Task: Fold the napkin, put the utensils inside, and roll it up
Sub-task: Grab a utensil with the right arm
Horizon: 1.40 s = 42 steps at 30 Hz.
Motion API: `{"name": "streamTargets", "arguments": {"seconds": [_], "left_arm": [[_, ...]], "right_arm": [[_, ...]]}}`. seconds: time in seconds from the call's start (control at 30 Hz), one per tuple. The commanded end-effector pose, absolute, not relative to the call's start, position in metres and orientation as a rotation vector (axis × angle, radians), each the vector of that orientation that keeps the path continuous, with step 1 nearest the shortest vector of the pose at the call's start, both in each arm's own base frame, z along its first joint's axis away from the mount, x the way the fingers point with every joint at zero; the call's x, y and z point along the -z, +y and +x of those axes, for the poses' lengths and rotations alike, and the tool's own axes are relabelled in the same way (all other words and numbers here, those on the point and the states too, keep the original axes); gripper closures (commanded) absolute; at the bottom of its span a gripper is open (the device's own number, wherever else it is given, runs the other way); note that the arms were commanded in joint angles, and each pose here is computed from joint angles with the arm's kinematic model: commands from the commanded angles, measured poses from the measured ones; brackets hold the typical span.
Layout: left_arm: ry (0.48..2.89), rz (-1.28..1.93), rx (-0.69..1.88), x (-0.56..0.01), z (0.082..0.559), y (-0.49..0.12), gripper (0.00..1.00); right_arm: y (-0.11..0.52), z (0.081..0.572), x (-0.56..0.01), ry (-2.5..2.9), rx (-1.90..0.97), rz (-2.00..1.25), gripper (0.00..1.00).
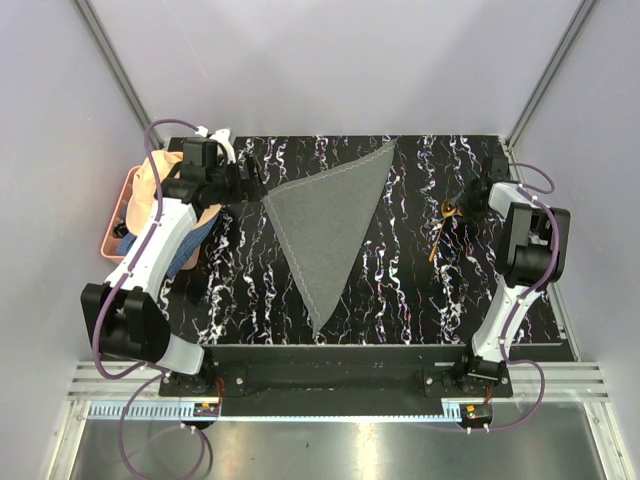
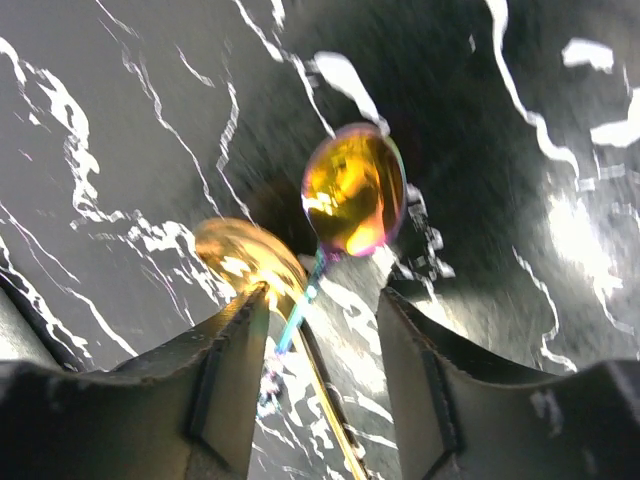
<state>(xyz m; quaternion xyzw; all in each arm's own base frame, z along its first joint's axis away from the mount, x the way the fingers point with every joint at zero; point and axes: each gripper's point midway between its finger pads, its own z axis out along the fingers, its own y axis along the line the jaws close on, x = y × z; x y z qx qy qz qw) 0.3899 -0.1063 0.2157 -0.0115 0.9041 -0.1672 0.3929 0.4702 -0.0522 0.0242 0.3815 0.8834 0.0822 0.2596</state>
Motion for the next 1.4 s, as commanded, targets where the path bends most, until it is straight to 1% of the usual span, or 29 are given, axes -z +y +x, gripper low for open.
{"name": "streamTargets", "arguments": {"seconds": [0.0,0.1,0.27,0.37,0.43,0.53,0.7,0.83,0.87,0.93,0.97,1.1,1.27,1.37], "left_arm": [[2.231,-0.004,0.509,-0.236,0.388,-0.116,0.01],[2.226,0.002,0.528,-0.238,0.387,-0.119,0.01],[2.221,0.002,0.529,-0.239,0.386,-0.119,0.01],[2.219,0.002,0.529,-0.240,0.386,-0.119,0.01],[2.219,0.001,0.523,-0.240,0.386,-0.118,0.01],[2.216,0.002,0.523,-0.240,0.386,-0.118,0.01],[2.213,0.003,0.523,-0.242,0.386,-0.118,0.01],[2.211,0.002,0.517,-0.242,0.385,-0.117,0.01],[2.208,0.003,0.517,-0.243,0.385,-0.117,0.01],[2.211,0.001,0.520,-0.242,0.385,-0.118,0.01],[2.210,0.000,0.519,-0.243,0.385,-0.117,0.01],[2.209,0.001,0.527,-0.243,0.384,-0.119,0.01],[2.206,-0.001,0.533,-0.245,0.384,-0.119,0.01],[2.205,0.003,0.545,-0.245,0.383,-0.121,0.01]], "right_arm": [[-0.038,0.444,-0.024,2.450,-0.269,1.079,0.46],[-0.034,0.438,-0.016,2.466,-0.277,1.097,0.47],[-0.030,0.444,-0.011,2.469,-0.294,1.100,0.49],[-0.030,0.448,-0.008,2.472,-0.294,1.103,0.52],[-0.032,0.450,-0.006,2.472,-0.283,1.106,0.56],[-0.032,0.454,-0.003,2.477,-0.285,1.100,0.57],[-0.033,0.457,0.004,2.491,-0.280,1.101,0.62],[-0.034,0.455,0.007,2.505,-0.266,1.092,0.69],[-0.033,0.454,0.008,2.512,-0.265,1.088,0.76],[-0.033,0.450,0.007,2.519,-0.262,1.082,0.84],[-0.033,0.450,0.007,2.519,-0.262,1.077,0.90],[-0.033,0.448,-0.004,2.510,-0.265,1.058,0.99],[-0.028,0.447,-0.031,2.482,-0.313,1.019,1.00],[-0.026,0.444,-0.056,2.452,-0.328,0.980,1.00]]}}
